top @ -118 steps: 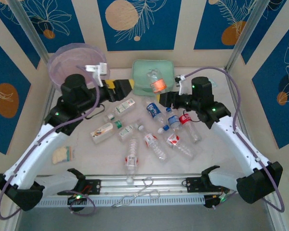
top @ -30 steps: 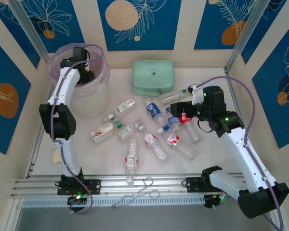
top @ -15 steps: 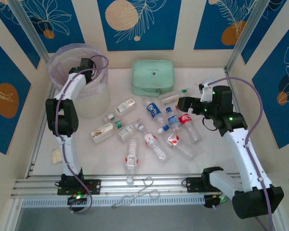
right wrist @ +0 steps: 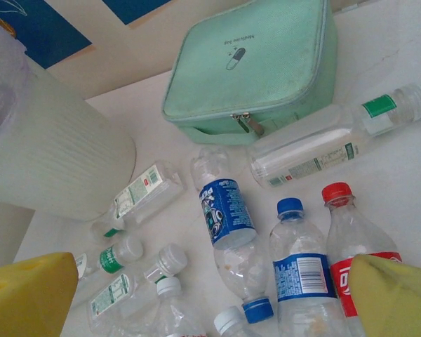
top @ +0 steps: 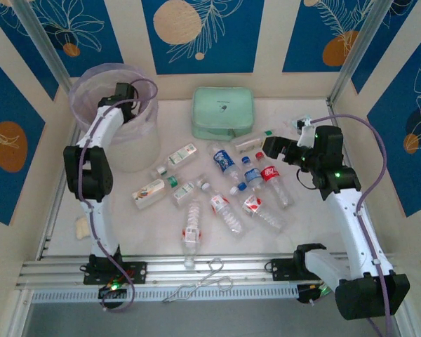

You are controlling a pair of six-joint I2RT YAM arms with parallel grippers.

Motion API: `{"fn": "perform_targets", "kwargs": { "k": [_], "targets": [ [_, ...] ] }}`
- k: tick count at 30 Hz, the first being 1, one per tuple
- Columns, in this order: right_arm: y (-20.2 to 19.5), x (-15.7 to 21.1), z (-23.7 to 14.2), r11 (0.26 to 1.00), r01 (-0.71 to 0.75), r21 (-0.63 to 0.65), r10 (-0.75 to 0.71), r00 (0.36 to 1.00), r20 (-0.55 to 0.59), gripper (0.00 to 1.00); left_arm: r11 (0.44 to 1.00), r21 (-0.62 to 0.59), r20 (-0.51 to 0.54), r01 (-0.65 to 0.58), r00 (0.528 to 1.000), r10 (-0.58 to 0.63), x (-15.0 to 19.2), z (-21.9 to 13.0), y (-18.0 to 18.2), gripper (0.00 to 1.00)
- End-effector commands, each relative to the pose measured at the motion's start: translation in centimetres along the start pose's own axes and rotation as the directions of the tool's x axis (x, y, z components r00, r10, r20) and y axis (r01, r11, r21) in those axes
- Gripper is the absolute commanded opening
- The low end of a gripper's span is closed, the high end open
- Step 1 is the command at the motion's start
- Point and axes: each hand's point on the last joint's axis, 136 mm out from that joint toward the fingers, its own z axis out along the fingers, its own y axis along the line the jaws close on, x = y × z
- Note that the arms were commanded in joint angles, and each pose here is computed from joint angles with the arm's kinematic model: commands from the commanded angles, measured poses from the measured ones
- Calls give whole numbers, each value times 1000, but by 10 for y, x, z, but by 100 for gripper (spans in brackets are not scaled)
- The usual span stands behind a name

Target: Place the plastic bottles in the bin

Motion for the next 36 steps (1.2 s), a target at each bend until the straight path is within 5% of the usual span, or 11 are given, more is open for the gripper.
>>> {"fn": "perform_targets", "kwargs": {
  "k": [1,6,12,18,21,25,33,36],
  "targets": [
    [0,1,-5,999,22,-26,-21,999,29,99,1000,-7,161,-21,987,22,-35,-80,4,99],
    [-24,6,-8,999,31,35,-32,999,22,99,999,-44,260,-28,965,39,-47,-143,12,99],
    [-73,39,-8,965,63,255,-24,988,-152,96,998,-58,433,11,901,15,-34,-225,15,99],
    [-97,63,-17,914,247,323,-116,920,-374,93,992,125,543,-37,839,-37,13,-282,-36,99],
    [-87,63,-22,921,270,282,-117,880,-460,91,959,270,538,-91,840,-72,46,-282,-75,99],
    [-91,90,-12,952,234,199,-86,826,-558,86,950,276,482,-147,876,-4,87,-270,-109,99],
    [-120,130,15,957,241,160,-36,647,-762,87,864,463,465,-200,884,-45,116,-261,-170,99],
    [-127,147,35,969,202,138,-20,629,-777,88,845,500,450,-189,890,-67,125,-249,-177,100]
  ]
}}
